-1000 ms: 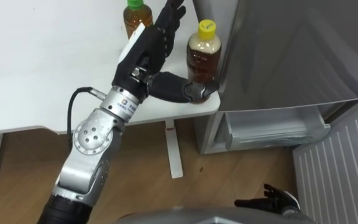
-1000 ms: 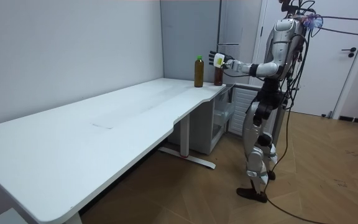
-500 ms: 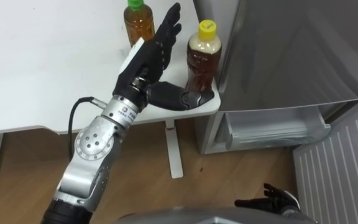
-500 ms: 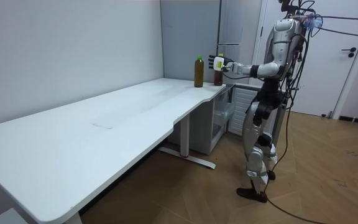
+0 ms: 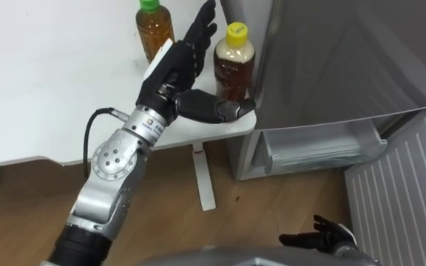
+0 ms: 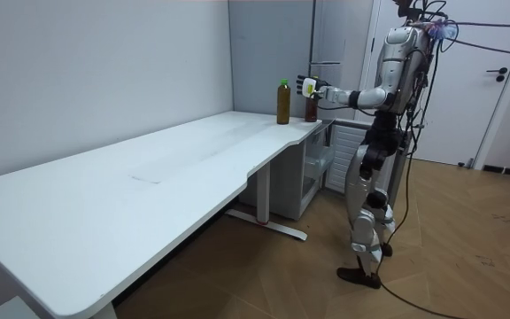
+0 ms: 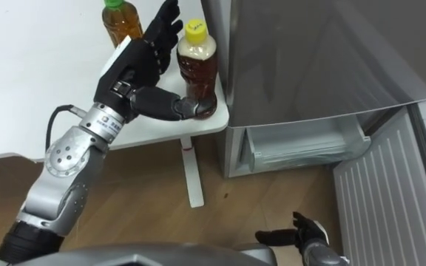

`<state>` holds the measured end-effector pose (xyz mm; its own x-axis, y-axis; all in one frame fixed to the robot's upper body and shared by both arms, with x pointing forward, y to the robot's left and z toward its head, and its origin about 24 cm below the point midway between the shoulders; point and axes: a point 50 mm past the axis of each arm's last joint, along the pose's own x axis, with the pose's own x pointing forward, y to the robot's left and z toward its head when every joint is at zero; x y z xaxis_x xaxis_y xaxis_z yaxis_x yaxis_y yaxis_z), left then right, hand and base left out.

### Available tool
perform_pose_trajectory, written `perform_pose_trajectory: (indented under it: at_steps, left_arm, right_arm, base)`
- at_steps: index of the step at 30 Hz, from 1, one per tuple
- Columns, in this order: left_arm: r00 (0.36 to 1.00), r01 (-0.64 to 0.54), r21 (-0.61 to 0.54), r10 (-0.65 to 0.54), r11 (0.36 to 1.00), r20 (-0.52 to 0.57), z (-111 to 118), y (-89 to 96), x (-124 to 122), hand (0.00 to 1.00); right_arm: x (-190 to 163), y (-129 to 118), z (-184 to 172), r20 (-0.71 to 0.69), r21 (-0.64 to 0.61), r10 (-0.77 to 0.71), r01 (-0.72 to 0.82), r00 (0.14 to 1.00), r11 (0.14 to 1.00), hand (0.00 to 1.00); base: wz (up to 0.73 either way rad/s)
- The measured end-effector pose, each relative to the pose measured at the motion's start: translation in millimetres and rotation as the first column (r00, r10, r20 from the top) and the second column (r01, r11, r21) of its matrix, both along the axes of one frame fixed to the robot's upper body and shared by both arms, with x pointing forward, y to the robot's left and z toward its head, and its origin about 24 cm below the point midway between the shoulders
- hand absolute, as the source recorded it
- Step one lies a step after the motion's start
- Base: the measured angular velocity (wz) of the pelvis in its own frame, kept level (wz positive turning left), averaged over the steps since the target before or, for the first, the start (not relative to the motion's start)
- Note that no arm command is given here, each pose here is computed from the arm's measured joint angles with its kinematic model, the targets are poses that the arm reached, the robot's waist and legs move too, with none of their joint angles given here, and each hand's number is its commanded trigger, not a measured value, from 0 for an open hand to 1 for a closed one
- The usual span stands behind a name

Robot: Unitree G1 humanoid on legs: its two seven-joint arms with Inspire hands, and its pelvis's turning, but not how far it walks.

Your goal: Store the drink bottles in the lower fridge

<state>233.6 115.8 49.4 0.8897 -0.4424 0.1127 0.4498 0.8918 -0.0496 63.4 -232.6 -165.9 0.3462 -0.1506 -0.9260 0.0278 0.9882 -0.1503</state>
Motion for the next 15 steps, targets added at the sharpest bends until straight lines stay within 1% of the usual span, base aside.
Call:
perform_pose_trajectory:
  at_steps: [15]
  left_arm:
    - [1.0, 0.008, 0.007, -0.008, 1.0, -0.024, -2.9, -0.7, 1.9, 0.0]
  right_arm:
    - [6.9, -2.5, 1.6, 0.01, 0.008, -0.008, 0.008, 1.0, 1.0, 0.0]
  base:
    - [-0.02]
